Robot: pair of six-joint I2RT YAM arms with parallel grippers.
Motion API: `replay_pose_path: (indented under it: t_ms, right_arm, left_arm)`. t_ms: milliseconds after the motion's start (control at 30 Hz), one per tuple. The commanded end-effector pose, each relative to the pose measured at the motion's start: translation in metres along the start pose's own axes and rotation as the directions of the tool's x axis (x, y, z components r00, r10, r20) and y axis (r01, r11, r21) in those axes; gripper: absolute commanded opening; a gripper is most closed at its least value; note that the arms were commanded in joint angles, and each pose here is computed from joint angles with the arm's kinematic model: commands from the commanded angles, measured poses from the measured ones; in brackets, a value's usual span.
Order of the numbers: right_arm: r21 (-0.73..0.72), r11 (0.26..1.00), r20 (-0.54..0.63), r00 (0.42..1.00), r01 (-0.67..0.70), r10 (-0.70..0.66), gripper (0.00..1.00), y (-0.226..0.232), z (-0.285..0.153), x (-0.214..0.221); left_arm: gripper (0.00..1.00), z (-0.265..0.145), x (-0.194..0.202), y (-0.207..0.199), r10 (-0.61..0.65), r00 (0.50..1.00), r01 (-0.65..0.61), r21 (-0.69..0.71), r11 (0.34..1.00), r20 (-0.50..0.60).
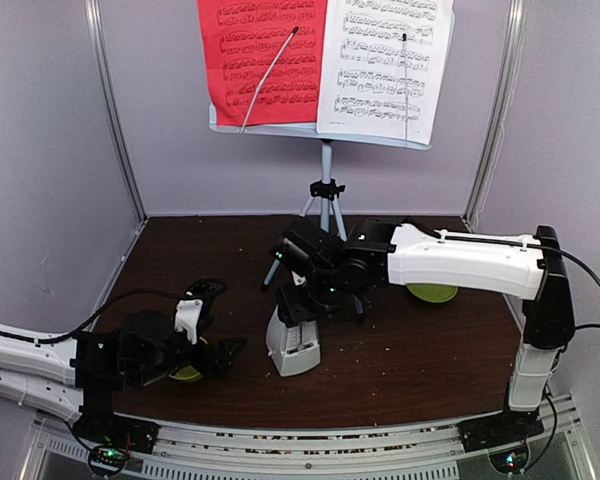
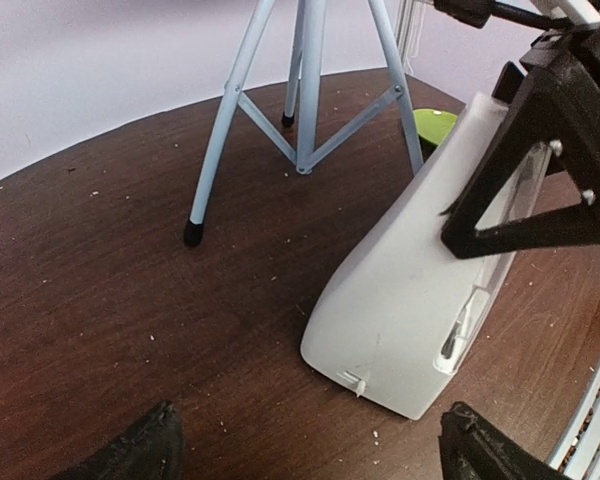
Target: Set up the instrument practice props
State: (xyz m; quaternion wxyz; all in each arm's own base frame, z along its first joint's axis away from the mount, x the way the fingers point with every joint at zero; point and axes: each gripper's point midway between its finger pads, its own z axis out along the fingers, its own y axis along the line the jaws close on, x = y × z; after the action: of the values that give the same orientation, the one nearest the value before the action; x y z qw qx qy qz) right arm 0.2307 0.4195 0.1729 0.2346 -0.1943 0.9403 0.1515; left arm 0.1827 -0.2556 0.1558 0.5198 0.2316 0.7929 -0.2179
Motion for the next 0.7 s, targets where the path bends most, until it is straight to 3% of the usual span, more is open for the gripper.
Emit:
replay_pose_path:
  t_ms: [0, 300, 500, 667]
  right_arm:
    - [-0.026, 1.0, 0.104, 0.995, 0.004, -0.001, 0.61, 0.016, -0.026, -0.026]
    - [-0.161, 0.987, 0.135, 0.99, -0.02, 0.043, 0.85, 0.032, -0.041, -0.03]
    - [-0.248, 0.963, 0.169, 0.975, -0.103, 0.147, 0.9, 0.014, -0.06, -0.03]
    - [-0.276, 0.941, 0.182, 0.951, -0.194, 0.25, 0.9, -0.028, -0.06, -0.019]
  left_arm:
    - [0.91, 0.002, -0.027, -0.011, 0.025, 0.998, -0.026, 0.024, 0.999, 0.052]
    - [0.94, 0.008, -0.044, -0.041, 0.153, 0.987, -0.159, 0.131, 0.979, 0.051]
    - [0.95, 0.009, -0.068, -0.064, 0.145, 0.987, -0.157, 0.207, 0.966, 0.071]
    - [0.93, 0.022, -0.06, -0.065, 0.131, 0.991, -0.128, 0.181, 0.975, -0.004]
